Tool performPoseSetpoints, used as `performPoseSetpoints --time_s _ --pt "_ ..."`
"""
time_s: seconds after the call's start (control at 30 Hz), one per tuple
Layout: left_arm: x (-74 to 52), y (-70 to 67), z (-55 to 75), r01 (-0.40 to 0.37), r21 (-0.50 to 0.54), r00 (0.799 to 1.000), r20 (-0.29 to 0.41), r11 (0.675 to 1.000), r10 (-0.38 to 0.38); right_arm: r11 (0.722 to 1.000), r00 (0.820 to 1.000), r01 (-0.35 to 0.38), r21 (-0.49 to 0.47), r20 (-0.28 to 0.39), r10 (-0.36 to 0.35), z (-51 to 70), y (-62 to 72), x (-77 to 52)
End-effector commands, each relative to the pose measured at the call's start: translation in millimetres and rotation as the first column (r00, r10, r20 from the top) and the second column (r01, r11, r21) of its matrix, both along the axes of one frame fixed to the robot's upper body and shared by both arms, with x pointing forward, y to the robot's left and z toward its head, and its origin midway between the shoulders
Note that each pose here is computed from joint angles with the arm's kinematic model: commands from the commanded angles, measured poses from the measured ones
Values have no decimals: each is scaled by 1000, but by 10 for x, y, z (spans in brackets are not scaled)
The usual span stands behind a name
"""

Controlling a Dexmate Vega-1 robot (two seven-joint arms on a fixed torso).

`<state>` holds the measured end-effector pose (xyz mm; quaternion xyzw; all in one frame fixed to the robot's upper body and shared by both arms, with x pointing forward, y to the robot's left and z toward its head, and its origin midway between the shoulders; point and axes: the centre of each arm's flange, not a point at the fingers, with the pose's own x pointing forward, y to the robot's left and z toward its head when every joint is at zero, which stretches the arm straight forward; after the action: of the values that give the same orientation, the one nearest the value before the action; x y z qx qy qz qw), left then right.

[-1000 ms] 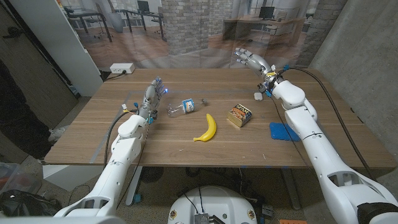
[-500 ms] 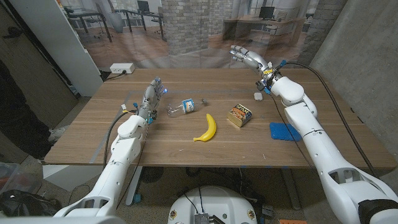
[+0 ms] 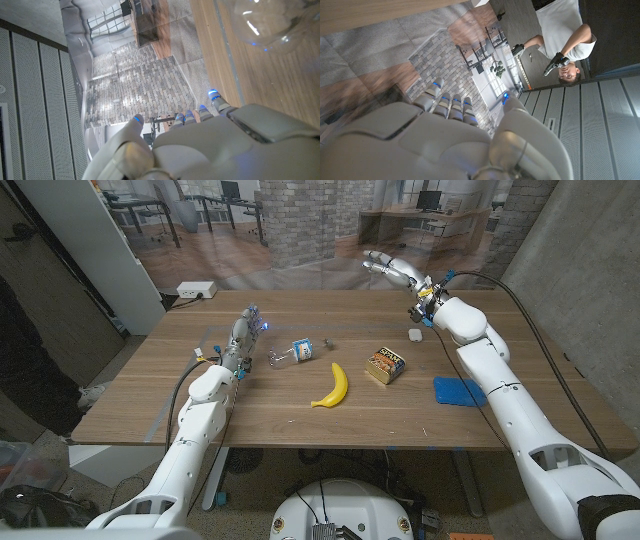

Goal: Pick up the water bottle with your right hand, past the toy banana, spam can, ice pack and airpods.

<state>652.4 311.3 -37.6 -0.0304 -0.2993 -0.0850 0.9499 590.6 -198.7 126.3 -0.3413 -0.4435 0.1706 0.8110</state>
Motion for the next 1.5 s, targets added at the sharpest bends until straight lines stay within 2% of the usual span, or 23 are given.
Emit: performPoseSetpoints --time_s 0.03,0.73,1.5 --pt "3 14 -12 0 -3 1000 -3 1000 0 996 999 25 -86 29 -23 75 121 -44" --pt "13 24 -17 0 -7 1000 -2 1000 0 973 996 62 -223 82 -45 190 336 -106" --pt "2 46 -38 -3 -10 1000 -2 1000 3 915 989 103 -389 134 -54 258 636 -145"
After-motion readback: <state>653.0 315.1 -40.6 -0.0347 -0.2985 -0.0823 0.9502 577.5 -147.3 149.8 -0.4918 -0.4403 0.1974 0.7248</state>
